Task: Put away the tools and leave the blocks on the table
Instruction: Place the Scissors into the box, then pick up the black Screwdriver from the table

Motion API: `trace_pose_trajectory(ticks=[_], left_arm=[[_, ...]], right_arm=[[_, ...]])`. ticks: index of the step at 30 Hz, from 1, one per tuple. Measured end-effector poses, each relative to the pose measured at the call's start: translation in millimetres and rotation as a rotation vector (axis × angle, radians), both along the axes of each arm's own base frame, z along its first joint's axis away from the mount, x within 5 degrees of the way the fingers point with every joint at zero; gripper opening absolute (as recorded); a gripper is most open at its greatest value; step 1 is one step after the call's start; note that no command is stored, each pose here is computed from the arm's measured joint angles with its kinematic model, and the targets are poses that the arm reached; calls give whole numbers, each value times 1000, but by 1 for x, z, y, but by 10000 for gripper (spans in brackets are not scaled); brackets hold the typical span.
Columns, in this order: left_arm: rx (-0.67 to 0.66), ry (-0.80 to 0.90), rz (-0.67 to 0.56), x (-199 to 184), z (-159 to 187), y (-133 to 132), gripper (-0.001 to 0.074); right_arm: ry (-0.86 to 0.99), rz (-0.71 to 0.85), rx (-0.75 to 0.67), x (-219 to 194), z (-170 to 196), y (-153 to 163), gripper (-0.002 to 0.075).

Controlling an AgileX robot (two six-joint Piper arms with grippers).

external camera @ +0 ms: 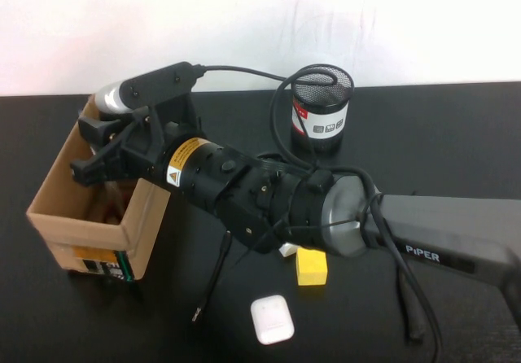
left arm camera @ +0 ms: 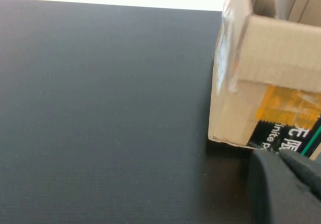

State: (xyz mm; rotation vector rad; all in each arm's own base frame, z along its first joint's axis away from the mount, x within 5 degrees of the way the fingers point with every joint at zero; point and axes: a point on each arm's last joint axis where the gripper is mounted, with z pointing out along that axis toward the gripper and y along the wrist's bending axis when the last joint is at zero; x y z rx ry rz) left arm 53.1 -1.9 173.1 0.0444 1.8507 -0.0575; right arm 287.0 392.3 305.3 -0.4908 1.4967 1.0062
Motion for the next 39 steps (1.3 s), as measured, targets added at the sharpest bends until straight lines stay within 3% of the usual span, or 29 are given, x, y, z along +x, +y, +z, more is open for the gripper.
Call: trace_pose_trajectory(ticks=[11, 14, 17, 20, 24, 33, 39], left_arm=[[0, 0, 0, 0, 0, 0, -4], [0, 0, 0, 0, 0, 0, -4], [0, 0, 0, 0, 0, 0, -4], [0, 0, 0, 0, 0, 0, -4], [0, 0, 0, 0, 0, 0, -4], [0, 0, 0, 0, 0, 0, -4], [0, 0, 0, 0, 0, 0, -4]], right_arm=[[11, -7, 20, 0, 4, -2, 166], [14, -7, -37, -4, 14, -7, 166], [-95, -23, -181, -5, 30, -20, 165], [-135, -58, -345, -1, 47, -45, 165], [8, -130, -509, 12, 63, -96, 165], [425, -409, -626, 37, 82, -225, 165], [664, -451, -755, 27, 73, -262, 165]])
